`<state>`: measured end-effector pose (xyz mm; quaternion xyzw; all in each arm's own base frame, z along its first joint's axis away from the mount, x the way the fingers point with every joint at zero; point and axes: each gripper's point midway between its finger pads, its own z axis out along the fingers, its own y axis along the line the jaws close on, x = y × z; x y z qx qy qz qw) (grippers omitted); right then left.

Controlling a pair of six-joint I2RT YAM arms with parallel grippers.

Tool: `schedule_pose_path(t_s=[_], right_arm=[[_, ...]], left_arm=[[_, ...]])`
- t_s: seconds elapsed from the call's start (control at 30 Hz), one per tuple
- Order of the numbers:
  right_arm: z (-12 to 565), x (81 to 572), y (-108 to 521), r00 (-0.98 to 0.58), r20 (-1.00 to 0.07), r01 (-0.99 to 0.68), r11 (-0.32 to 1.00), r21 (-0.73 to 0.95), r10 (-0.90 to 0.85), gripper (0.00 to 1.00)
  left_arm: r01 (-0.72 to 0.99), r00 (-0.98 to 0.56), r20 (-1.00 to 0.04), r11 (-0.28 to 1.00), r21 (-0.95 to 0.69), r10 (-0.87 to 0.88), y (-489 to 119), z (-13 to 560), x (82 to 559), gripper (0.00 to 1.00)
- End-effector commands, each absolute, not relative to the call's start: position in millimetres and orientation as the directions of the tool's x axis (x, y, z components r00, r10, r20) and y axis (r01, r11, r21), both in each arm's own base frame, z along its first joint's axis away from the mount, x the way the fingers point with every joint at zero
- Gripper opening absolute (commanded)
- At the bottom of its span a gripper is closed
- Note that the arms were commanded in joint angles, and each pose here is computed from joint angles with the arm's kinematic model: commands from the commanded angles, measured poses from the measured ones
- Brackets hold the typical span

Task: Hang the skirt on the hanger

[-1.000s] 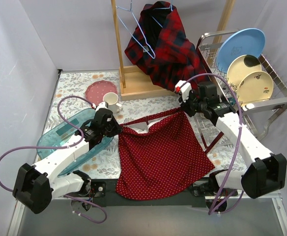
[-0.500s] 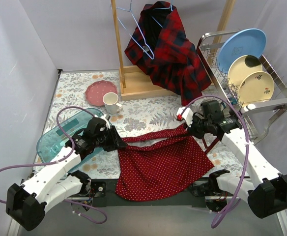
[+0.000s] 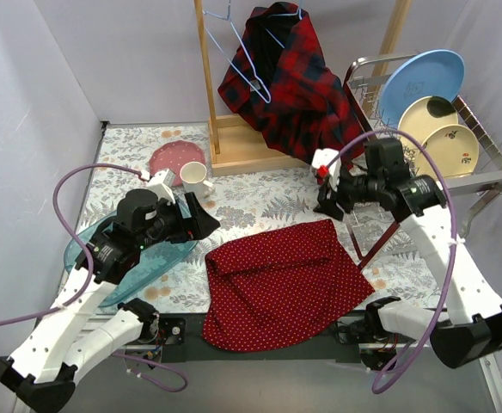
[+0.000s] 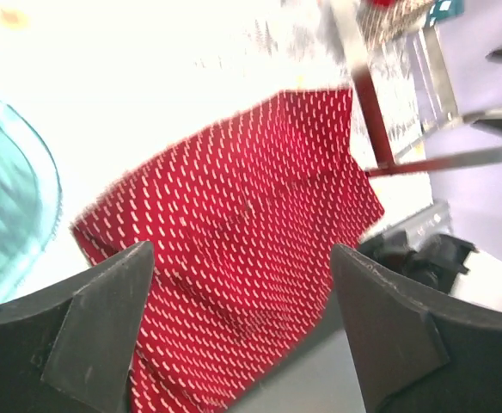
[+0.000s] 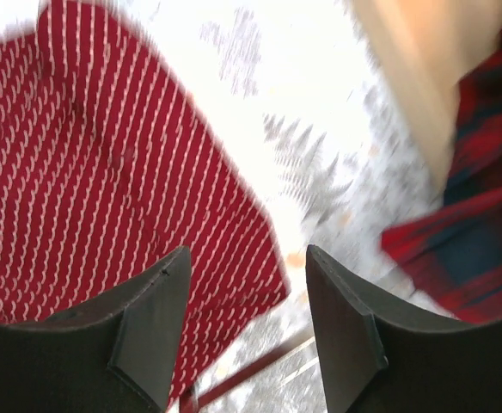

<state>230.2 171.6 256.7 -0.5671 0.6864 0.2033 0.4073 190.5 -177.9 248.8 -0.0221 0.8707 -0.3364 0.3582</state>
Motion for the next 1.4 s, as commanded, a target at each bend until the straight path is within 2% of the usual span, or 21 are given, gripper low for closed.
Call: schedule_pose_path(t_s=[0.0,0.07,0.17,0.2,0.27,0.3,0.33,0.4,0.43,0.47,0.6,0.63,1.03,1.23,1.37], right_arm=[[335,266,213,0.044,-0.9,-0.929,0.315,-0.196,-0.433,0.63],[382,294,230,0.069,-0.941,-0.902,0.382,-0.2,-0.33,0.63],[422,333,247,0.064,-0.971,-0.872,0.46,-0.166,-0.23,0.67],[434,341,254,0.054,-0.982,-0.87,0.474,-0.136,-0.183,0.71],[450,367,266,0.052,-0.988,-0.857,0.5,-0.12,-0.147,0.72],[457,375,271,0.038,-0.993,-0.854,0.513,-0.091,-0.113,0.78],[448,392,280,0.003,-0.994,-0.852,0.52,-0.059,-0.109,0.78],[473,407,283,0.019,-0.998,-0.822,0.568,-0.047,-0.056,0.79],[465,421,291,-0.02,-0.999,-0.817,0.577,-0.004,-0.035,0.79],[470,430,292,-0.014,-1.0,-0.799,0.601,0.002,-0.014,0.85],[490,459,300,0.023,-0.998,-0.753,0.658,0.023,0.061,0.85],[477,472,308,0.0,-0.998,-0.751,0.659,0.039,0.06,0.85],[459,527,331,0.068,-0.994,-0.67,0.742,0.017,0.084,0.7],[458,539,339,0.099,-0.989,-0.654,0.757,0.017,0.107,0.62],[451,549,341,0.104,-0.988,-0.636,0.771,0.021,0.112,0.51]], left_arm=[[0.298,-0.589,-0.77,0.82,-0.489,-0.245,-168,259,221,0.88],[0.324,-0.558,-0.803,0.835,-0.445,-0.211,-169,249,229,0.92],[0.34,-0.511,-0.841,0.856,-0.389,-0.179,-168,244,244,0.94],[0.308,-0.484,-0.856,0.88,-0.362,-0.183,-161,243,252,0.94],[0.281,-0.477,-0.863,0.901,-0.331,-0.168,-154,233,256,0.95],[0.27,-0.461,-0.872,0.91,-0.315,-0.165,-150,232,258,0.96],[0.27,-0.455,-0.875,0.91,-0.314,-0.167,-149,231,258,0.96],[0.282,-0.425,-0.885,0.902,-0.327,-0.188,-148,228,254,0.98],[0.29,-0.417,-0.887,0.897,-0.334,-0.196,-149,227,253,0.98],[0.291,-0.41,-0.889,0.895,-0.337,-0.202,-147,224,251,0.98],[0.284,-0.362,-0.902,0.893,-0.348,-0.236,-140,224,247,0.98],[0.278,-0.354,-0.904,0.896,-0.345,-0.239,-138,226,247,0.98],[0.241,-0.357,-0.905,0.914,-0.328,-0.231,-133,220,251,0.98],[0.235,-0.359,-0.905,0.916,-0.325,-0.229,-132,219,252,0.98],[0.227,-0.356,-0.905,0.918,-0.324,-0.232,-130,219,252,0.98]])
